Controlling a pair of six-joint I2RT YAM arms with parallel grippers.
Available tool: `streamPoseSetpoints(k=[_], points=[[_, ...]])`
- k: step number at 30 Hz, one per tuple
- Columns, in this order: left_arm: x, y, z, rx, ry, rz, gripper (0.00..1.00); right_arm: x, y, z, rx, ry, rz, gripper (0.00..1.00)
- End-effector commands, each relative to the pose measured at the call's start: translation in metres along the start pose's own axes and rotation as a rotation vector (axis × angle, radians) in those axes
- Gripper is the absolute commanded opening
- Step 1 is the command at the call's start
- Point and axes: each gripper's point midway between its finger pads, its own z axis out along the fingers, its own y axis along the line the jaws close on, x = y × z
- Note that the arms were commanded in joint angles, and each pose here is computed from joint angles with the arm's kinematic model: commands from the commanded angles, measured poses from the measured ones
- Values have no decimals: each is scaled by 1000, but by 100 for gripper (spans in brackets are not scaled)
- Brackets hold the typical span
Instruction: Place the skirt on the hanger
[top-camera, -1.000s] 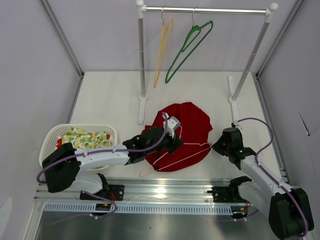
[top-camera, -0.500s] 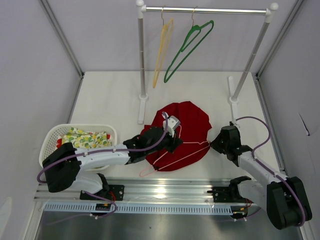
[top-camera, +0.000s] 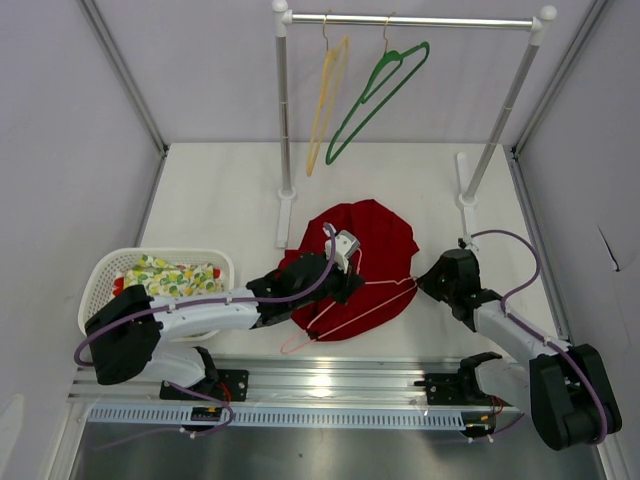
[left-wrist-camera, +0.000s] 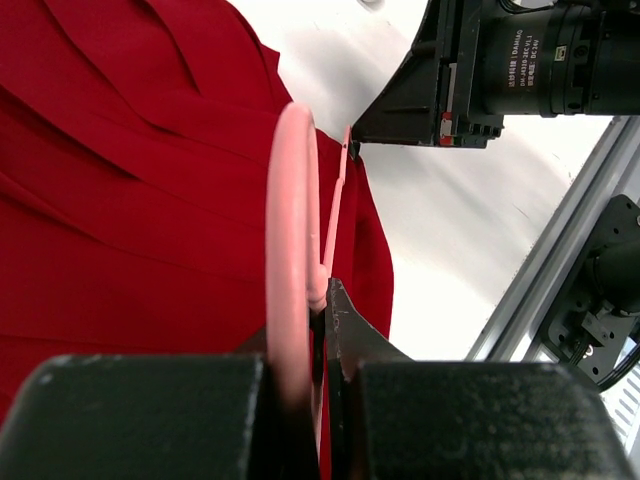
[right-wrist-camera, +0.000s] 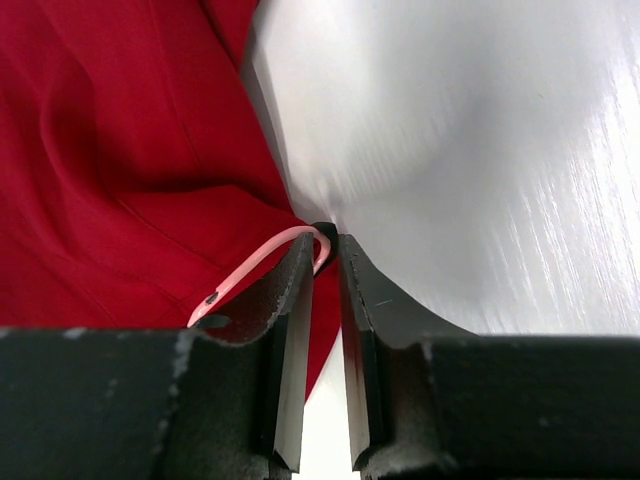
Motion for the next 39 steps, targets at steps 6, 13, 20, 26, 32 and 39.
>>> streamPoseSetpoints(k=[6,13,20,26,32,39], points=[[12,12,2,-57,56,12,0,-9,8,4,-50,-52,11,17],[10,17,1,-88,47,6,0,-7,2,1,-28,-47,30,7],[11,22,-1,-117,45,-2,0,-7,-6,-1,10,-24,47,16],[11,27,-3,-144,41,-11,0,-7,1,6,-28,-3,65,33],[11,29,-4,-153,40,-10,0,-9,1,9,-26,-5,79,36],[12,29,-4,-154,45,-10,0,-9,6,10,-59,8,112,27]])
